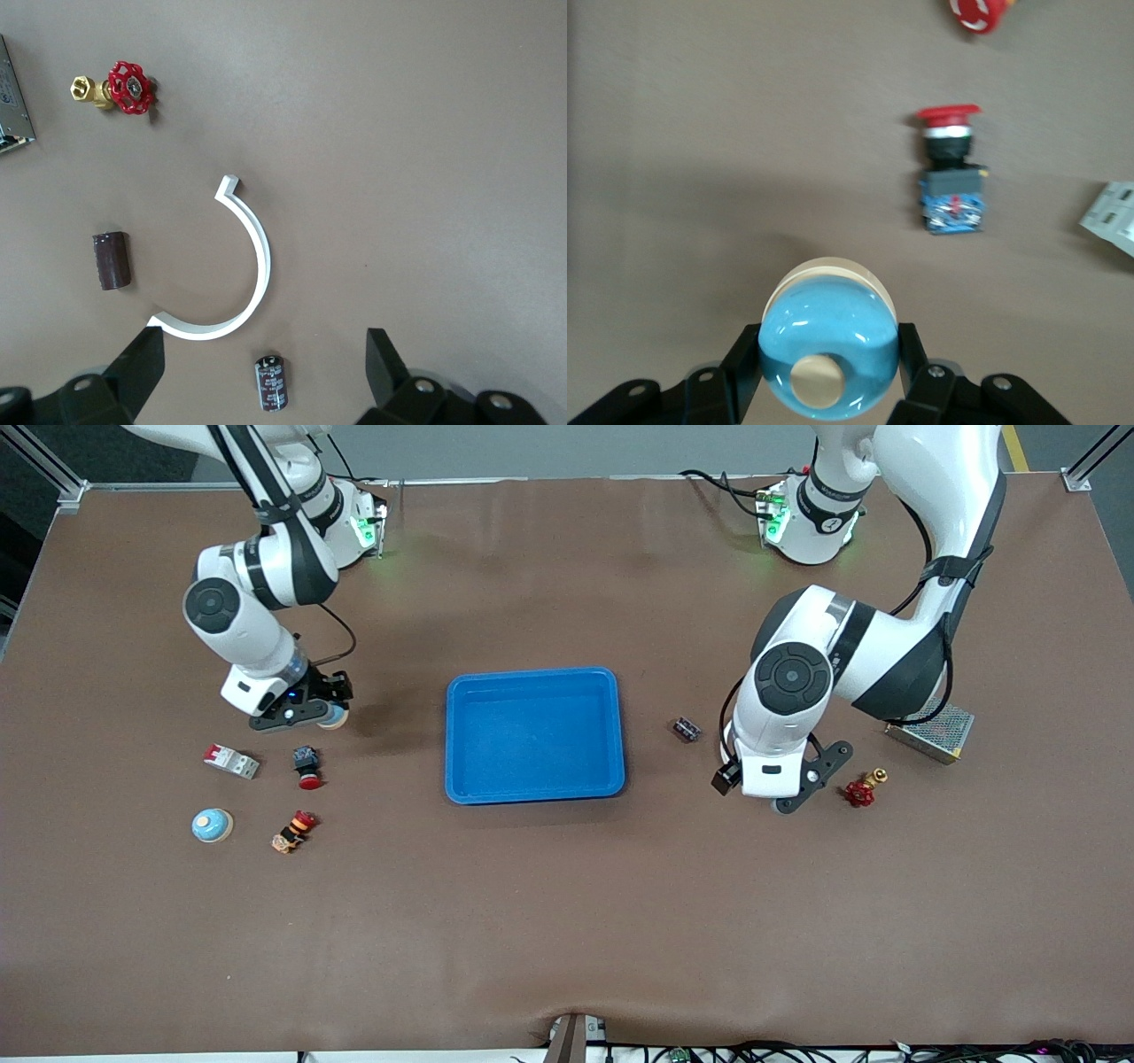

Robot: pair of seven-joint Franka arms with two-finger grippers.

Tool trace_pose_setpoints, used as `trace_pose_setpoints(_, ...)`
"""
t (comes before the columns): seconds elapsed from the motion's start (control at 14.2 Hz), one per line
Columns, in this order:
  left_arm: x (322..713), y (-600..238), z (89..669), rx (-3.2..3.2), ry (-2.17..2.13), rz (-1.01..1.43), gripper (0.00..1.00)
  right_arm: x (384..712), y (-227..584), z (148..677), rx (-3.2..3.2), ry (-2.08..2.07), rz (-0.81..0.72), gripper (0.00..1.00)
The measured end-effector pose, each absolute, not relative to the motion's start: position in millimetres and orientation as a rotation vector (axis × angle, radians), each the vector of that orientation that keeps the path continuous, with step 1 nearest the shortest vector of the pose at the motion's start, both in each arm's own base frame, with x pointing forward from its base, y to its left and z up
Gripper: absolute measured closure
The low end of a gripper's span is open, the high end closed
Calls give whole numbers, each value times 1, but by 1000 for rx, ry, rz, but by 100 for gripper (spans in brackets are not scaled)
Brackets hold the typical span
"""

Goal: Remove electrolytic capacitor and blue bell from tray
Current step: 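Carry the bell toward the buttons while the left gripper sets down the capacitor, then lower the bell beside the buttons while the left arm returns to rest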

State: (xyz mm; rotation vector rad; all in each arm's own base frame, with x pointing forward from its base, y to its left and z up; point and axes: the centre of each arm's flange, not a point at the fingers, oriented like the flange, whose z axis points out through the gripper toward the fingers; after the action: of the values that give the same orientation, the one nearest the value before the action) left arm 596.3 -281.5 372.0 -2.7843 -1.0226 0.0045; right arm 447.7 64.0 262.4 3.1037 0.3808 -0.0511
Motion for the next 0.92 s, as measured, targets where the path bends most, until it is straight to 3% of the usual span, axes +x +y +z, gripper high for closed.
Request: trace_pose_setpoints(0.92, 606, -273, 395, -2817, -975, -17, 0, 414, -80, 234, 3077, 596, -14, 34)
